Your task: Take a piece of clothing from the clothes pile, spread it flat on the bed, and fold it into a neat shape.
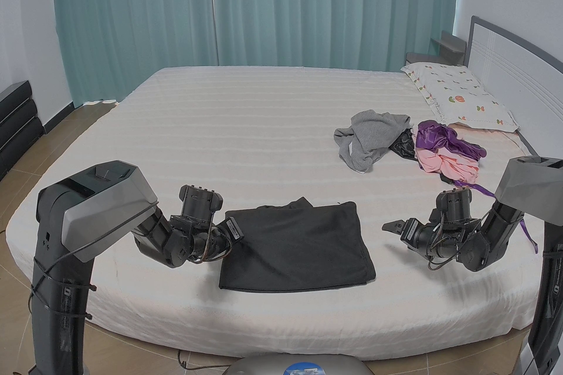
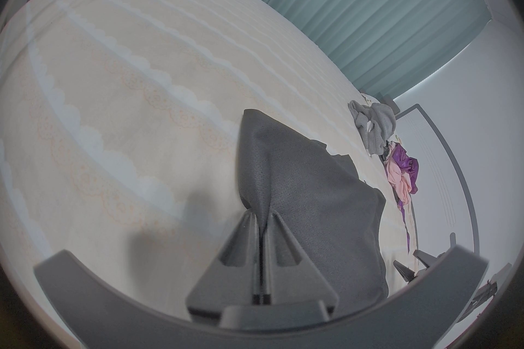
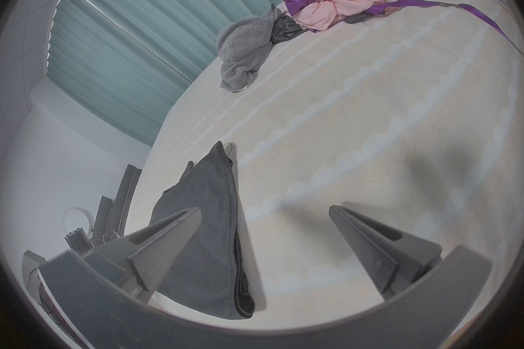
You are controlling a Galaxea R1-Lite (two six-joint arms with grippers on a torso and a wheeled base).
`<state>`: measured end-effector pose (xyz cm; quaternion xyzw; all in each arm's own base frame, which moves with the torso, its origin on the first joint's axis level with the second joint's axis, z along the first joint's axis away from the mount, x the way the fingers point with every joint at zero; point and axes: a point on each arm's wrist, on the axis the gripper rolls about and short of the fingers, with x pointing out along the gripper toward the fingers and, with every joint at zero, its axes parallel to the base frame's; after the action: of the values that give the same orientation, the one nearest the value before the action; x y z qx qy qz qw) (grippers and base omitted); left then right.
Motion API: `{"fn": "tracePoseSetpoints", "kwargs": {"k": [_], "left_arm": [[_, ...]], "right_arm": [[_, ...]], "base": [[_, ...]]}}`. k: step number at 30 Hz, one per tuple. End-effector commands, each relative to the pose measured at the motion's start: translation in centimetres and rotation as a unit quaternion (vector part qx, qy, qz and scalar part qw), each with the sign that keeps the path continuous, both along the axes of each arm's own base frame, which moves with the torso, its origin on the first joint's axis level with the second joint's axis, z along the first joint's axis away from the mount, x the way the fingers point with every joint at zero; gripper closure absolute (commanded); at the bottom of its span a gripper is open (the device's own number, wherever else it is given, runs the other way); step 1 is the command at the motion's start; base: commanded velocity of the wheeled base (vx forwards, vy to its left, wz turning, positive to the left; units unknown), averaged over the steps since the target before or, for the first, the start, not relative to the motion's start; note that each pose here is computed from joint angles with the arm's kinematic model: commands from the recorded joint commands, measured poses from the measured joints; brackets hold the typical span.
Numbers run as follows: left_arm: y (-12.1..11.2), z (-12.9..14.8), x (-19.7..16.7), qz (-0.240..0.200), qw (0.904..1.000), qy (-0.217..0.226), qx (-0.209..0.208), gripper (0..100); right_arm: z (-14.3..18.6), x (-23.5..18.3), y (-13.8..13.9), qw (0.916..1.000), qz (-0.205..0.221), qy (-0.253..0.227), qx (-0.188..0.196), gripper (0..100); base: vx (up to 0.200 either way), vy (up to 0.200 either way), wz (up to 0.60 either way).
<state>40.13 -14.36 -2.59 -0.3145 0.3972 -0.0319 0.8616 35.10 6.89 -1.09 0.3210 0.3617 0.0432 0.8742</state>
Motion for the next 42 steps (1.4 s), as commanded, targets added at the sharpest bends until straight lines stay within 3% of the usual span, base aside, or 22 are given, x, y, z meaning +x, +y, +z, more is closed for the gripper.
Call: {"fn": "tracePoseSetpoints", "kwargs": {"k": [1, 42], "left_arm": [[0.01, 0.22, 0.15, 0.007, 0.9999, -0.002, -0.007, 100], [0.96, 0.97, 0.61, 0.028, 0.9994, -0.007, -0.021, 100]], "right_arm": [[-0.13, -0.04, 0.08, 1.0, 0.001, 0.002, 0.0, 0], [-0.6, -0.12, 0.12, 1.0, 0.002, 0.009, -0.001, 0]], "base": [[0.0, 0.2, 0.0], [0.0, 0.2, 0.0]]}}
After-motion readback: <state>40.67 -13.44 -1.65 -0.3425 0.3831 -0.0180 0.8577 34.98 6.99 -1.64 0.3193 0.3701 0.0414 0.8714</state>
